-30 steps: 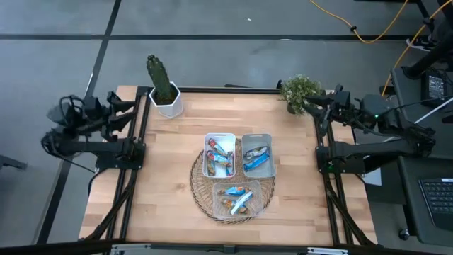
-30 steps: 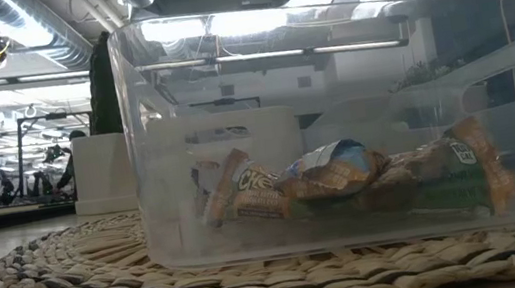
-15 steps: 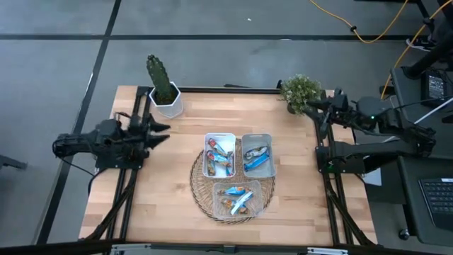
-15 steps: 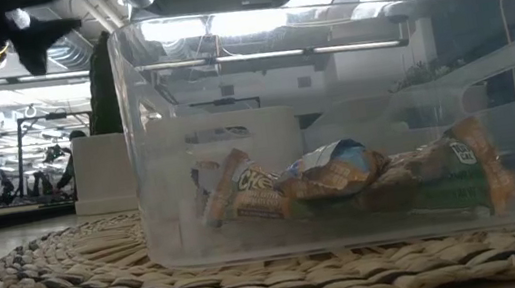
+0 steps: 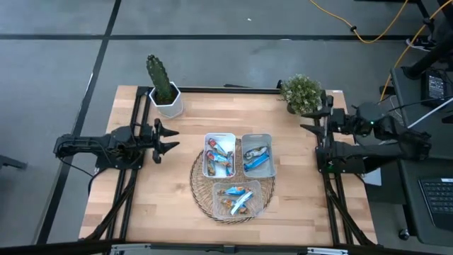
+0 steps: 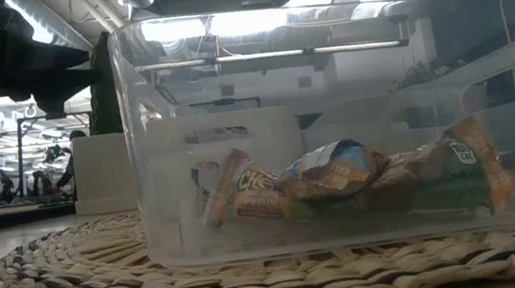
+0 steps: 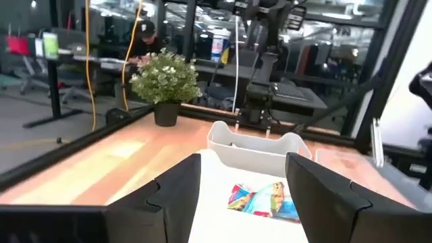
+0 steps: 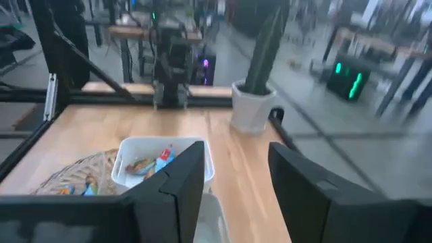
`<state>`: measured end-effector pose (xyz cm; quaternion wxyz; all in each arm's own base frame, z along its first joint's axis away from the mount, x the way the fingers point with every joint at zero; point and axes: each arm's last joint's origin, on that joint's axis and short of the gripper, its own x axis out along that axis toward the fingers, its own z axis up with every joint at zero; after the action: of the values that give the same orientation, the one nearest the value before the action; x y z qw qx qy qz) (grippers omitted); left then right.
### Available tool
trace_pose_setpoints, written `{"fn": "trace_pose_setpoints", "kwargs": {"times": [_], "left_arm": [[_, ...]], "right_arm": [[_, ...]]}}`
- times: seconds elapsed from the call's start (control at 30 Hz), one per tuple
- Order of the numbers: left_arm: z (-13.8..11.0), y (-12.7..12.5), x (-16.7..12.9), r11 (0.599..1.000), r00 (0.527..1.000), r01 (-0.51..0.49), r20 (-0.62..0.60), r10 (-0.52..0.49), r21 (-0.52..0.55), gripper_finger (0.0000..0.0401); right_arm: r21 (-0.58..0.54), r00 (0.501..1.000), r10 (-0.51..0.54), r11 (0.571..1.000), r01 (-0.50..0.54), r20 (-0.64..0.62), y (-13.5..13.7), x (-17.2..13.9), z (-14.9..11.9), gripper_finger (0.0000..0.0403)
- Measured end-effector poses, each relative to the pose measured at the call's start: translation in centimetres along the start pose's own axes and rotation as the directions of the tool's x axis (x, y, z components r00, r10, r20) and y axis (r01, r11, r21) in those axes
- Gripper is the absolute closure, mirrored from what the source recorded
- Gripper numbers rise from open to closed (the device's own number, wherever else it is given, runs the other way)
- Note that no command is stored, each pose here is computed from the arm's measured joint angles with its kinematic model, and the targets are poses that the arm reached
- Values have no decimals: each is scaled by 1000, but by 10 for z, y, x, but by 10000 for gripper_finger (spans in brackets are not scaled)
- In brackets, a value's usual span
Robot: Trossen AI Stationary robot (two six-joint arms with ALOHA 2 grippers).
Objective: Pick and place Granola Bars by type
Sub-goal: Return to Home Position
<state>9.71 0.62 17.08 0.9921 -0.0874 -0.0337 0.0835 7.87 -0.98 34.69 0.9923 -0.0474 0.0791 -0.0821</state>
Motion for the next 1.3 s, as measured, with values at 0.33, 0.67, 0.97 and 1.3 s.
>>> {"fn": "trace_pose_setpoints", "kwargs": {"times": [0.33,0.67,0.97,1.3], "left_arm": [[0,0,0,998,1000,10,-6,-9,64,192],[-1,-1,0,998,1000,21,-17,-20,65,194],[-2,0,1,998,1000,16,-27,-14,67,195],[-2,0,1,998,1000,16,-26,-14,66,193]], "right_arm": [[-33,955,122,992,-118,269,12,-11,-86,235],[-40,847,96,995,-88,523,20,34,-131,235],[-99,860,239,971,-218,451,26,40,-146,235],[13,893,205,973,-229,401,25,42,-151,235]]}}
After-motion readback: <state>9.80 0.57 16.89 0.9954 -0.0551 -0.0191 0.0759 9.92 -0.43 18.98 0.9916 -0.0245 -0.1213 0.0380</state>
